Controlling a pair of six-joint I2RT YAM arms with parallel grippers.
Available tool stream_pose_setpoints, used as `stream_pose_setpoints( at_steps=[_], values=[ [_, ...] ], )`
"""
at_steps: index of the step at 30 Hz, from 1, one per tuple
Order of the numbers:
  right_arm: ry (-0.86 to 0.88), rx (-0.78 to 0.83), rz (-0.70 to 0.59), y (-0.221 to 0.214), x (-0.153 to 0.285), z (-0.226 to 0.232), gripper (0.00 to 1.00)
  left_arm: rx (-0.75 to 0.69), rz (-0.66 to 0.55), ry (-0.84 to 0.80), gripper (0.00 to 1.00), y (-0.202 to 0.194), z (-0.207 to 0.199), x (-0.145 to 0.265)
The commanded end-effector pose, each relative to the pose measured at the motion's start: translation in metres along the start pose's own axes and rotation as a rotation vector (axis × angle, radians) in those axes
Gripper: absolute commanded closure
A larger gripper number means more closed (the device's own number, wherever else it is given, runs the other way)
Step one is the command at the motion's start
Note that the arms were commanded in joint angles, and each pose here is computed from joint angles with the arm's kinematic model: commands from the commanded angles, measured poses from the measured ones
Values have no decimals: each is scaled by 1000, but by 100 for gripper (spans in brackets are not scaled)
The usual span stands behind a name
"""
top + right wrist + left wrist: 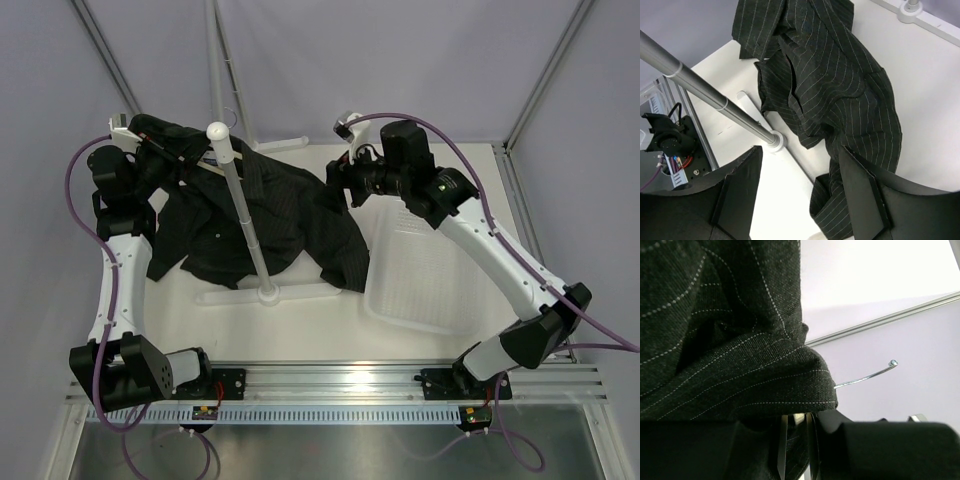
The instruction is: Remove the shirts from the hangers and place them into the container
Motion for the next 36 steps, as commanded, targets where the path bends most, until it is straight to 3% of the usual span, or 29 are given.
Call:
stream_pose_setpoints(
  at_steps=[1, 17, 25, 29, 33, 36],
  values=[
    [102, 101, -18, 8, -15, 3, 28, -73, -45, -124, 100, 10, -35, 11],
    [113, 230, 19, 18, -67, -23, 20, -51, -9, -146, 100, 1, -29, 13],
    [136, 228, 68, 9, -87, -31, 24, -55, -8, -157, 100, 1, -31, 14],
    [150, 216, 83, 2, -91, -33, 32, -50, -8, -162, 100, 3, -33, 13],
    [158, 203, 96, -7, -93, -34, 49, -54, -7, -171, 100, 5, -37, 13],
    [168, 192, 102, -11, -94, -34, 77, -54, -13, -172, 100, 6, -38, 13]
  ],
)
Point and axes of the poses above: each gripper's point midway between its finger pads, its own x axis back along the fingers, its own z axis along the line the jaws close on, y = z × x, the point moved 8 cm from there along x, back along the fingers, and after that the axes turned 6 degrees about -x, right-handed, at the moved point
